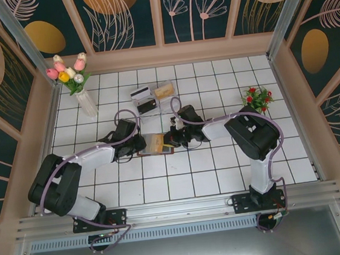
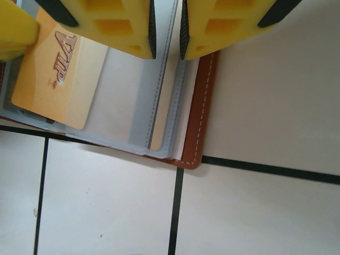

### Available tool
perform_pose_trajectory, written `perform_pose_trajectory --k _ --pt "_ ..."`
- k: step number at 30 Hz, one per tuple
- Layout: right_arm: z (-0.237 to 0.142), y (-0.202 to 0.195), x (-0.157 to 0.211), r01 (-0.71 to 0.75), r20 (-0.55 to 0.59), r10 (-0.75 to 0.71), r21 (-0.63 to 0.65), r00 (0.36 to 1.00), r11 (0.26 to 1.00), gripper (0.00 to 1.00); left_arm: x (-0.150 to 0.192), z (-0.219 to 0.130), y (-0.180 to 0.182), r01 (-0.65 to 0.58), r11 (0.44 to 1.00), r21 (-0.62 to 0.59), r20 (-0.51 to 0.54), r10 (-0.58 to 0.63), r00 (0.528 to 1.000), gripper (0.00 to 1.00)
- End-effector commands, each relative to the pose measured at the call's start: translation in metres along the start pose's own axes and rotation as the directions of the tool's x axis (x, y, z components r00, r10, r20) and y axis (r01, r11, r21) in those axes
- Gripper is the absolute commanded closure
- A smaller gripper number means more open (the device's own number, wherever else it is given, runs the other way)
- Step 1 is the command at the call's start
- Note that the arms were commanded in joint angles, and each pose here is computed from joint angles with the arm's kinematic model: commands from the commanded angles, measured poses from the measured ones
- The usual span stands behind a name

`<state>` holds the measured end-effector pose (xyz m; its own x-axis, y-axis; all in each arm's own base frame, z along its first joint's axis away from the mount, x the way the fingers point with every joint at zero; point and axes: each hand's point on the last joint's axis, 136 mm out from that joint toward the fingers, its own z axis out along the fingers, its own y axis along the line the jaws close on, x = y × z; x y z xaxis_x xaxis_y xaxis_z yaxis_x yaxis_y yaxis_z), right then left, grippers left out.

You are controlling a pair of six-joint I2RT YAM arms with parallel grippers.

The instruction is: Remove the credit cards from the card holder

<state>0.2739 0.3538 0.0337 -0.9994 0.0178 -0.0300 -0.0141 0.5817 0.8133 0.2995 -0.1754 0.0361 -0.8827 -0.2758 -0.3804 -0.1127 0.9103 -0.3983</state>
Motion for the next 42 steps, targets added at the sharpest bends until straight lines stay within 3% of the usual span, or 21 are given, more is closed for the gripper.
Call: perform_pose_trajectory --k 1,8,18,25,32,37,42 --pt "-0.001 0.002 -0.002 0.007 -0.006 -0.007 0.009 1.0 1.0 0.94 -0.01 -0.019 -0.007 -0.056 0.998 -0.007 0.008 0.056 0.998 0.77" --pt "0.001 0.003 -0.004 0.01 -0.01 -0.01 0.002 1.0 1.0 0.94 0.009 -0.009 -0.037 -0.022 0.981 0.191 -0.061 0.034 0.998 0.88" --pt "0.004 0.004 -0.006 0.008 -0.01 -0.008 -0.011 1.0 1.0 0.93 0.026 0.021 -0.021 -0.034 0.994 0.105 -0.149 0.049 0.988 1.0" --pt "0.007 0.01 -0.008 0.005 -0.009 -0.005 -0.051 1.0 0.999 0.84 0.04 0.031 -0.003 -0.02 0.999 0.044 -0.189 0.028 0.982 1.0" --pt "0.011 0.019 -0.012 -0.003 0.002 0.003 -0.102 1.0 0.995 0.82 0.048 0.032 0.007 -0.021 1.0 0.017 -0.204 0.024 0.979 1.0" --pt "0.013 0.021 -0.014 -0.011 0.016 0.012 -0.107 1.0 0.994 0.84 0.048 0.031 0.009 -0.018 1.0 0.01 -0.198 0.019 0.98 1.0" --pt "0.005 0.019 -0.016 -0.003 0.049 0.007 -0.074 0.999 0.997 0.93 0.044 0.029 0.01 -0.017 1.0 -0.002 -0.182 0.016 0.983 0.97"
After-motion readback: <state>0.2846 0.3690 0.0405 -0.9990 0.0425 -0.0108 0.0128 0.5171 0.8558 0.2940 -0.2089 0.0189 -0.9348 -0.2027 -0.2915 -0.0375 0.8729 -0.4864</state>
